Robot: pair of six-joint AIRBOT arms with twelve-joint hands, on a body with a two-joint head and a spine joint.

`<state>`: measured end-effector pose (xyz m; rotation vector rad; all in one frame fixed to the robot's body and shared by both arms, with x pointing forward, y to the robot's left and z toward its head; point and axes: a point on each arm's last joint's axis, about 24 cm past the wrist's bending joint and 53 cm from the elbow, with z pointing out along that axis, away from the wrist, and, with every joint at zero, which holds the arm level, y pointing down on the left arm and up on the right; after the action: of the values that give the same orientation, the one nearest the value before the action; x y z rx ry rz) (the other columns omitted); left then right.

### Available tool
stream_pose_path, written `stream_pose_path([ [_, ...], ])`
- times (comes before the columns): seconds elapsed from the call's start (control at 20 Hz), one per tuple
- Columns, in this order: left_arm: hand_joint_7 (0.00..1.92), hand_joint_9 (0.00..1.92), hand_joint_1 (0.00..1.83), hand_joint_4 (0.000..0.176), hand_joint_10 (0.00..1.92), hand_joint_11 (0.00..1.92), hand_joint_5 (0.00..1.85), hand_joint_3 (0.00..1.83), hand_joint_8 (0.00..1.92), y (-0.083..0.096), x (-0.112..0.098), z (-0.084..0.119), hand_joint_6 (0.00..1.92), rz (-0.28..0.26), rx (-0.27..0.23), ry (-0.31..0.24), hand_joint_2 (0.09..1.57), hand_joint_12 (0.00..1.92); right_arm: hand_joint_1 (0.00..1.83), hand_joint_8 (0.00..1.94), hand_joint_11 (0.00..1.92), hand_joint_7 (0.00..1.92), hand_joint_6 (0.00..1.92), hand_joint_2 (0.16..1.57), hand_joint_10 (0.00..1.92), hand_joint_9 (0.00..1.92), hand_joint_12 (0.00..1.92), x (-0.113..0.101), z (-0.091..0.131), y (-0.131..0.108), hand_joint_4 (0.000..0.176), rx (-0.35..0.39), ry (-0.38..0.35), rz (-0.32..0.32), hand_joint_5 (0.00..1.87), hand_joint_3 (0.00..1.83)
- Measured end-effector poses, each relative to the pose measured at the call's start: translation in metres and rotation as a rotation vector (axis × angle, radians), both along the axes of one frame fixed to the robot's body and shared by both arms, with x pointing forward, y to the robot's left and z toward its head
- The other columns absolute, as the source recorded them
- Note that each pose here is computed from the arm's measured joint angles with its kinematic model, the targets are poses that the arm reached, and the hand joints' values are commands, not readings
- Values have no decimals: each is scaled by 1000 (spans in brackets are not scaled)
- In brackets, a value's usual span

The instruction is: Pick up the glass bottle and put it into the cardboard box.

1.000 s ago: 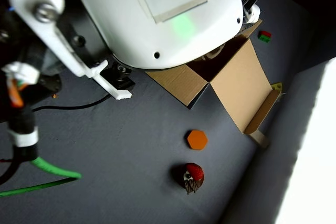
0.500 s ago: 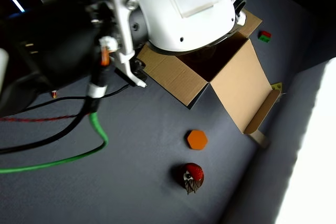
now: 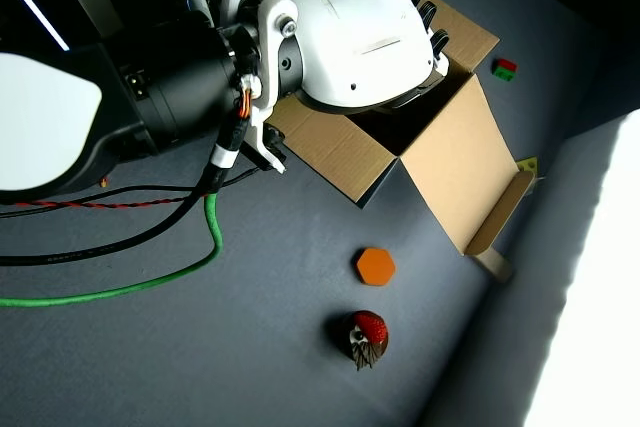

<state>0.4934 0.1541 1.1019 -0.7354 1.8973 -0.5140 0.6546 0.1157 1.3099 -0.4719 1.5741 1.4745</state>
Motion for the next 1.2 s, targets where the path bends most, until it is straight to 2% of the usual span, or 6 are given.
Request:
stream_pose_path([
  [0.7,269,232,139,0,0,0,280,3,0,-1,-5,-3,2,-4,-8,9,1267,725,1331,1235,566,813,1474,1233,1584,669,1845,7,-5,-7,0,-21,-18,-29,662,11],
  [0.75,267,232,139,0,0,0,284,3,0,0,-5,-4,4,1,-9,17,1267,724,1171,1316,493,770,1545,1263,1494,587,1861,6,-5,-7,0,-22,-22,-29,634,12],
  [0.8,267,232,140,0,0,0,297,3,0,0,-6,-5,9,3,-9,20,1267,724,1055,1092,351,582,1551,1309,1400,458,1885,6,-5,-7,0,-27,-34,-30,601,11],
  [0.85,267,232,140,0,0,0,298,3,0,0,-6,-5,9,2,-9,18,1267,723,1048,932,236,517,1230,1238,1315,377,1861,6,-5,-7,0,-30,-40,-31,392,0],
  [0.95,268,232,140,0,0,0,297,3,1,0,-5,-4,9,0,-10,16,1267,723,1050,751,25,429,969,1164,1171,248,1809,6,-5,-7,0,-31,-44,-31,270,0],
  [1.2,267,231,144,0,0,0,287,2,0,-2,-3,-1,2,3,-22,8,1267,703,977,479,0,233,792,1099,966,4,1478,7,-5,-8,0,-29,-43,-31,28,0],
])
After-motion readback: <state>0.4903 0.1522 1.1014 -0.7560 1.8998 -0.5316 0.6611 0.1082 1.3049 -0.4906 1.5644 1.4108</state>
